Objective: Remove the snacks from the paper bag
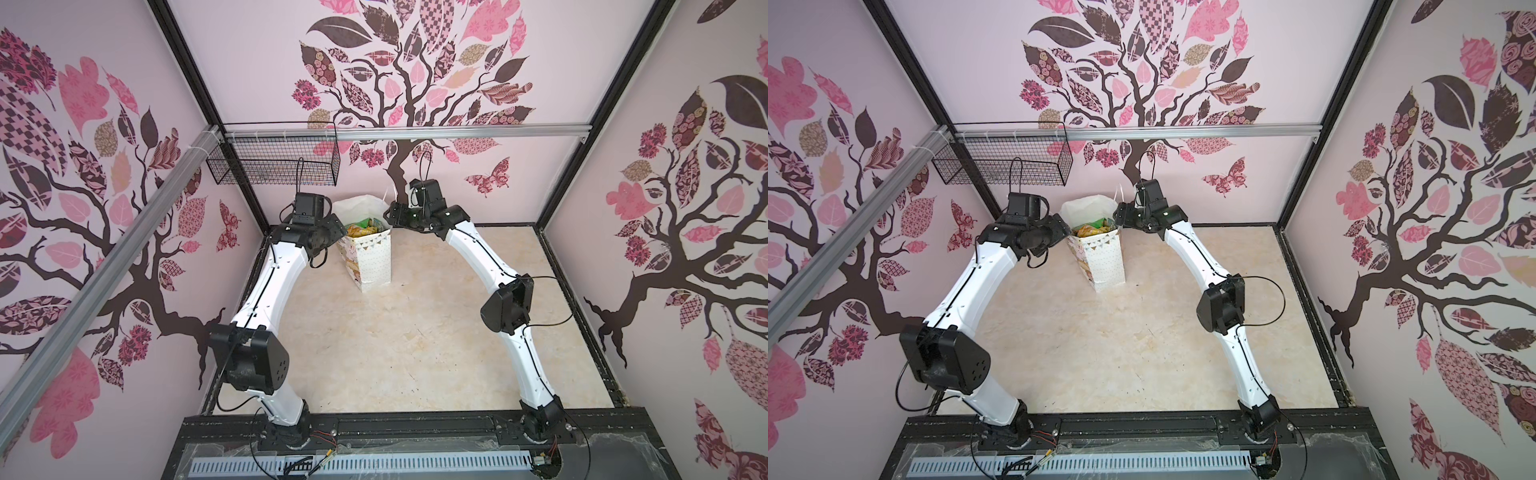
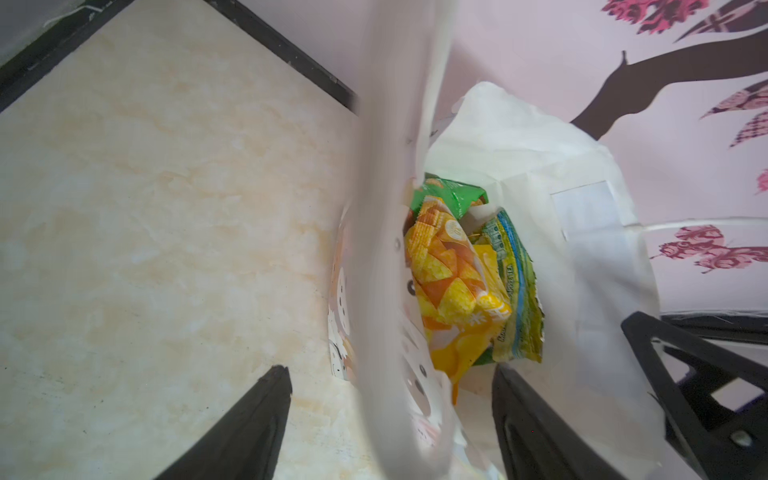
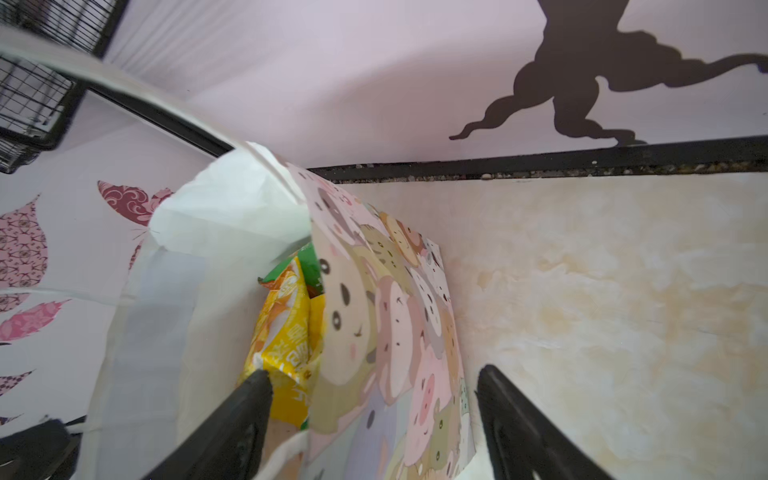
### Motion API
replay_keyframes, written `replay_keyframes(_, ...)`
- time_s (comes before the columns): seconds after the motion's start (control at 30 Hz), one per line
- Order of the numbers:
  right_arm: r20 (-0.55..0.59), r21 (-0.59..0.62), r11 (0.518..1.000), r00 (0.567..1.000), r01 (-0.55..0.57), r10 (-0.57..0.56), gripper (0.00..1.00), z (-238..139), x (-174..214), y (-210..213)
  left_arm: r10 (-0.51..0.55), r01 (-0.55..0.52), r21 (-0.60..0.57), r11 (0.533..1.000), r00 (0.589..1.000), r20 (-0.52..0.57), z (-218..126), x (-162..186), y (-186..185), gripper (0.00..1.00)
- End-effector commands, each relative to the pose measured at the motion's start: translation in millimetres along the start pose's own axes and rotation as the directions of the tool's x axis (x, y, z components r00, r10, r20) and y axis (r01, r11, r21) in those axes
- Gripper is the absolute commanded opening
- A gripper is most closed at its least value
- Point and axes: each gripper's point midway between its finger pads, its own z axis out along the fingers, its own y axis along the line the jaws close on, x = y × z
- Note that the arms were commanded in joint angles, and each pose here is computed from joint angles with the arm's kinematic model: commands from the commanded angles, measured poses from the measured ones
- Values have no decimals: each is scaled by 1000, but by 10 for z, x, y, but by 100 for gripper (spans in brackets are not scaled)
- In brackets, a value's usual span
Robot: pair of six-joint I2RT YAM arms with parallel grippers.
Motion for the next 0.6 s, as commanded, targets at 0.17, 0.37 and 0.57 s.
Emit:
replay_keyframes(0.17, -14, -77, 996, 999, -46, 45, 53, -2, 4, 152, -5, 17, 129, 991, 995, -95, 187, -115, -214, 48)
replay_keyframes(0.37, -11, -128, 990, 998, -60, 60, 23, -201, 4, 384, 21, 19, 246, 969, 987, -160, 174, 23, -409, 20)
replay_keyframes(0.57, -11, -188, 981, 999, -52, 50, 15, -554, 24, 657, 173, -85, 367, 926, 961, -215, 0, 370, -705, 8)
